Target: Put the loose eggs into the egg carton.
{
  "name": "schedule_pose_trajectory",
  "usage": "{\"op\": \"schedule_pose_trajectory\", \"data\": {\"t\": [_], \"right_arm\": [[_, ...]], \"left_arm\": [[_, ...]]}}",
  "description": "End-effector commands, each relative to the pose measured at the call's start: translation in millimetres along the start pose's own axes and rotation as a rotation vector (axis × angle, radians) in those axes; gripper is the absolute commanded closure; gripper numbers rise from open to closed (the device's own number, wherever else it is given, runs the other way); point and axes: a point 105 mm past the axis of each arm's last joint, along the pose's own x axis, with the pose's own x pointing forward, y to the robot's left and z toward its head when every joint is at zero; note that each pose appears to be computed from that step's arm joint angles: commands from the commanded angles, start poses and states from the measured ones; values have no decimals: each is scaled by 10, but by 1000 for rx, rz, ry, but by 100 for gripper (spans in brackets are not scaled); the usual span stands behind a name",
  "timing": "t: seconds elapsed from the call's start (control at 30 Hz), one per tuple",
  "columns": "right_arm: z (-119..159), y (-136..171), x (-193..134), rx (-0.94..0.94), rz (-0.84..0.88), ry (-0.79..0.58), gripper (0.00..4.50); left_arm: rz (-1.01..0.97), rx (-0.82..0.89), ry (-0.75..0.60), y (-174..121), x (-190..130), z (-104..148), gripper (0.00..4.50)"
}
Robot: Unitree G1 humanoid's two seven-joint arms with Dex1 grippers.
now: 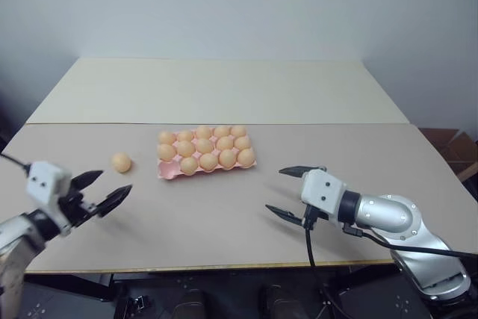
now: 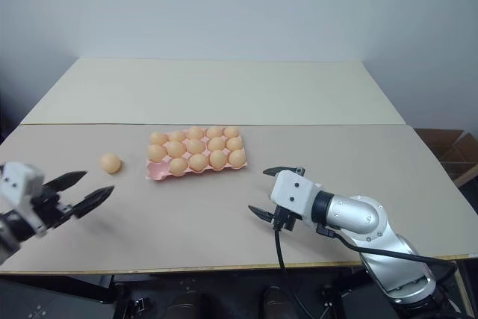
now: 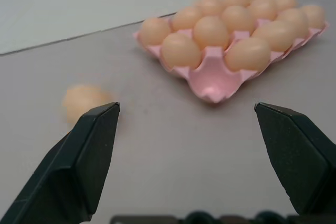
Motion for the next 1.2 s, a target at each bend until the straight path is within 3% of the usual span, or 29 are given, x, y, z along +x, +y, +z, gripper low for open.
{"op": "schedule_pose_trajectory", "data": {"t": [0.03, 0.2, 0.57, 0.8, 1.2], "right_arm": [[99, -3, 2, -41, 38, -41, 0], [58, -17, 43, -56, 79, -38, 0], [65, -39, 72, -82, 115, -45, 0], [86, -17, 69, -75, 112, -47, 0], [100, -30, 88, -60, 66, -41, 0]], "left_arm": [[98, 41, 3, 57, -274, 143, 2], [201, 25, 17, 73, -508, 128, 2], [264, 2, 28, 47, -548, 78, 2], [337, -8, -21, 163, -420, 128, 2], [413, 10, -127, 422, 81, 290, 2]]}}
